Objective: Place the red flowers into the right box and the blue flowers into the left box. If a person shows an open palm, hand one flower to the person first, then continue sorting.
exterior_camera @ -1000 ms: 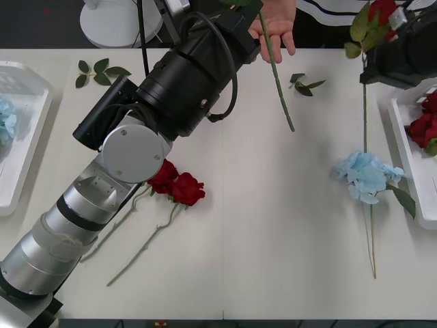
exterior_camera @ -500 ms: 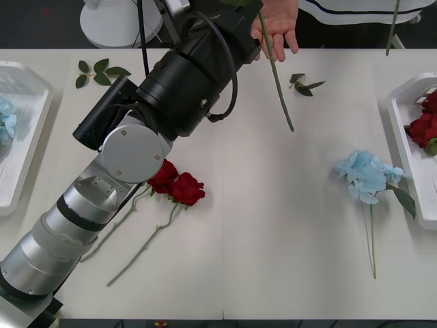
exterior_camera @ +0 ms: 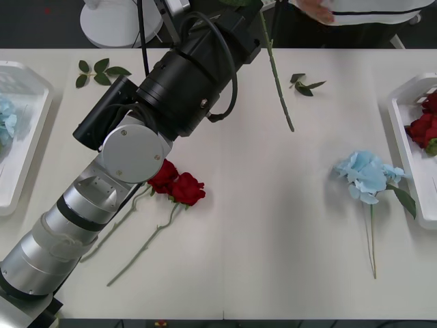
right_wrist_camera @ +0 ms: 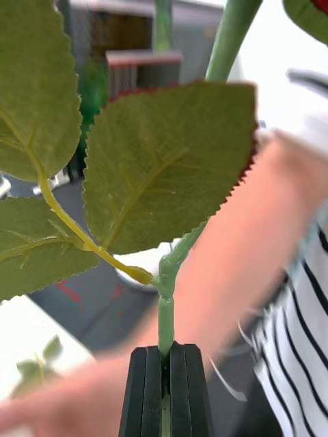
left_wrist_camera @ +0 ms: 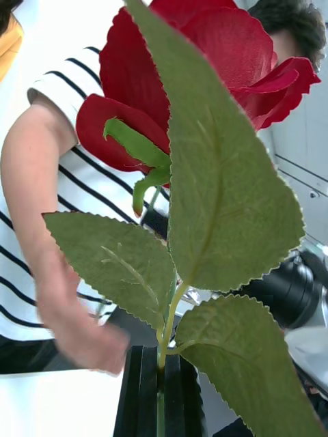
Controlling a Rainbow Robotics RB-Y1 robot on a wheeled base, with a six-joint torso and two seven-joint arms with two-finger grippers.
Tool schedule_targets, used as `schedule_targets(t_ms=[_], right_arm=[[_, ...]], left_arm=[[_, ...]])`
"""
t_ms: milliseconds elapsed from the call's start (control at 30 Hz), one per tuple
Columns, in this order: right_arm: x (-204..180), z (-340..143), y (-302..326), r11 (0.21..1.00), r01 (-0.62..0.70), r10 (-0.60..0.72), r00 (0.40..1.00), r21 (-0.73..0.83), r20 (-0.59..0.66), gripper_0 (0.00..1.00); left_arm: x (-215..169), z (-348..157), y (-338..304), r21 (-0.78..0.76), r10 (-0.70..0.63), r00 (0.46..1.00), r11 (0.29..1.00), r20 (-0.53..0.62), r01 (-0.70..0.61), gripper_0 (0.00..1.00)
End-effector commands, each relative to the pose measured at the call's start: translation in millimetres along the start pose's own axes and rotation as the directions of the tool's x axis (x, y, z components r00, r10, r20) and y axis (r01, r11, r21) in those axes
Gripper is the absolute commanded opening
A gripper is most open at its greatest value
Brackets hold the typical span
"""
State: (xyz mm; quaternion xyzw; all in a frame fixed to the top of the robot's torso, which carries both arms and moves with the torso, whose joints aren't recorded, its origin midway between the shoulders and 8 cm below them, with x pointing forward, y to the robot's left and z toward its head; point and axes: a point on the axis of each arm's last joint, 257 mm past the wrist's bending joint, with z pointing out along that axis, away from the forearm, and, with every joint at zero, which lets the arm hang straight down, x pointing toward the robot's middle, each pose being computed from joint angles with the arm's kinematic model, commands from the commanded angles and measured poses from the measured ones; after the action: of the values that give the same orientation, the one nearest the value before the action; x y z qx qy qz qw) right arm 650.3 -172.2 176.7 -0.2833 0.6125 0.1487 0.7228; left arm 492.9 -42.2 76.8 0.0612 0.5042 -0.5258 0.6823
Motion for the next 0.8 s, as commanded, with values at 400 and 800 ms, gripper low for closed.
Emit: schedule_targets(t_ms=[400, 800], right_arm=[[-107.9, 59.3, 49.2, 0.999, 0.046, -0.04, 0.975, -0.018, 0.221, 0.0], [-98.1, 71.3, 60.6, 0.999, 0.049, -0.047, 0.972, -0.004, 0.229, 0.0]], left_arm=[[-8.2, 1.8, -23.1, 0.039, -0.092, 0.995, 0.995, 0.032, 0.091, 0.0], [-8.2, 1.8, -23.1, 0.039, -0.092, 0.995, 0.995, 0.032, 0.091, 0.0]])
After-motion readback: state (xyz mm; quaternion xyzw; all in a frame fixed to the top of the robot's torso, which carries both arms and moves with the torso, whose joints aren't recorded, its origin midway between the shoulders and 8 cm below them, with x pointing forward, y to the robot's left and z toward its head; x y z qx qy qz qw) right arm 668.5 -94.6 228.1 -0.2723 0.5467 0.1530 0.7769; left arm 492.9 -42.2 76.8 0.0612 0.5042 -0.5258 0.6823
